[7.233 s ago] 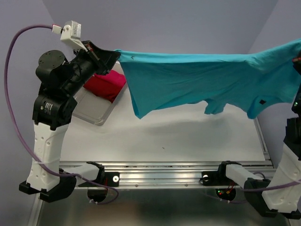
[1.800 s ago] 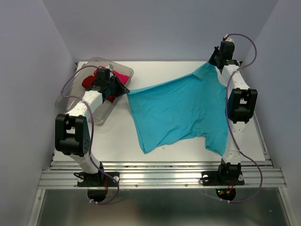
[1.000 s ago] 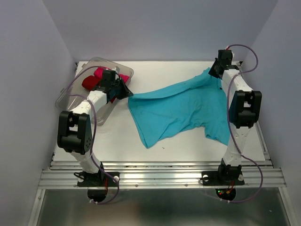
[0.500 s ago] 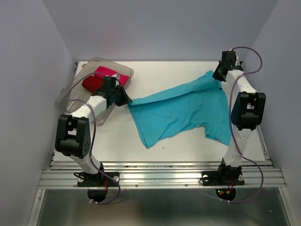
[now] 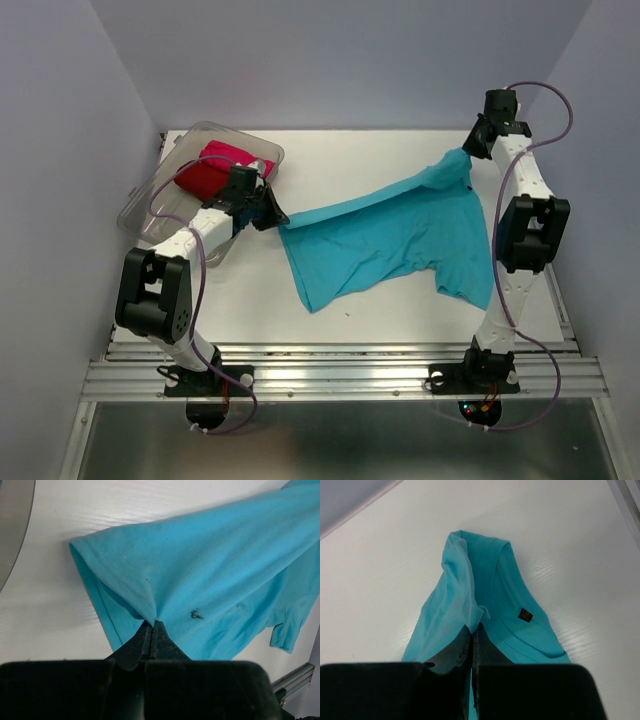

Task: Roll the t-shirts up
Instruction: Fold the T-shirt at the center of the board.

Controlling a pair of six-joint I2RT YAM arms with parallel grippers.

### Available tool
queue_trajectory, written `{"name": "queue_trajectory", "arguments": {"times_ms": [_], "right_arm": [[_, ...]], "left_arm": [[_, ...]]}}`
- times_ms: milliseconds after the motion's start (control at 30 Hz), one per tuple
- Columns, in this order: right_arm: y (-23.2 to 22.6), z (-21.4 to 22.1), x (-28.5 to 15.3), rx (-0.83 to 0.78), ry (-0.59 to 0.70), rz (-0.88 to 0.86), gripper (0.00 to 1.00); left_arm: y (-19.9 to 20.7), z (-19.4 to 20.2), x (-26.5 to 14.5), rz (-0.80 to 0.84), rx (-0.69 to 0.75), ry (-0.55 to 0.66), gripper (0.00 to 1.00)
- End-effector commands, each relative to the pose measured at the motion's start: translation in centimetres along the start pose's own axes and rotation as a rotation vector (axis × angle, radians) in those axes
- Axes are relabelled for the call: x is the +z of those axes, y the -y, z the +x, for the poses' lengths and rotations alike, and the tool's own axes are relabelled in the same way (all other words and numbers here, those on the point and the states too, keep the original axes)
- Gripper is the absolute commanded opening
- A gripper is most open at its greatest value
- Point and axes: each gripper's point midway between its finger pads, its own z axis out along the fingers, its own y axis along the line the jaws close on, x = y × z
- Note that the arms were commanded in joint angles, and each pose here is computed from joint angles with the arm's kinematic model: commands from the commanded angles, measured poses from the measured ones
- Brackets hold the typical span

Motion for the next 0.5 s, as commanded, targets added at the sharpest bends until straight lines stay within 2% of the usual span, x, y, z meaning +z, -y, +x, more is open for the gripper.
{"name": "queue_trajectory", "arguments": {"times_ms": [0,467], "right_arm": [[1.1,0.5,-0.9,-0.015,-0.049,0.037,0.01],[2.7,4.7,-2.3,0.032,-0.117,0.061,0.01]], "left_arm": [[0.4,-0.4,-0.6,-0.001,0.016,0.037,0.0],[-0.5,-0.4,0.0,-0.042,0.018,0.045,0.0]]}}
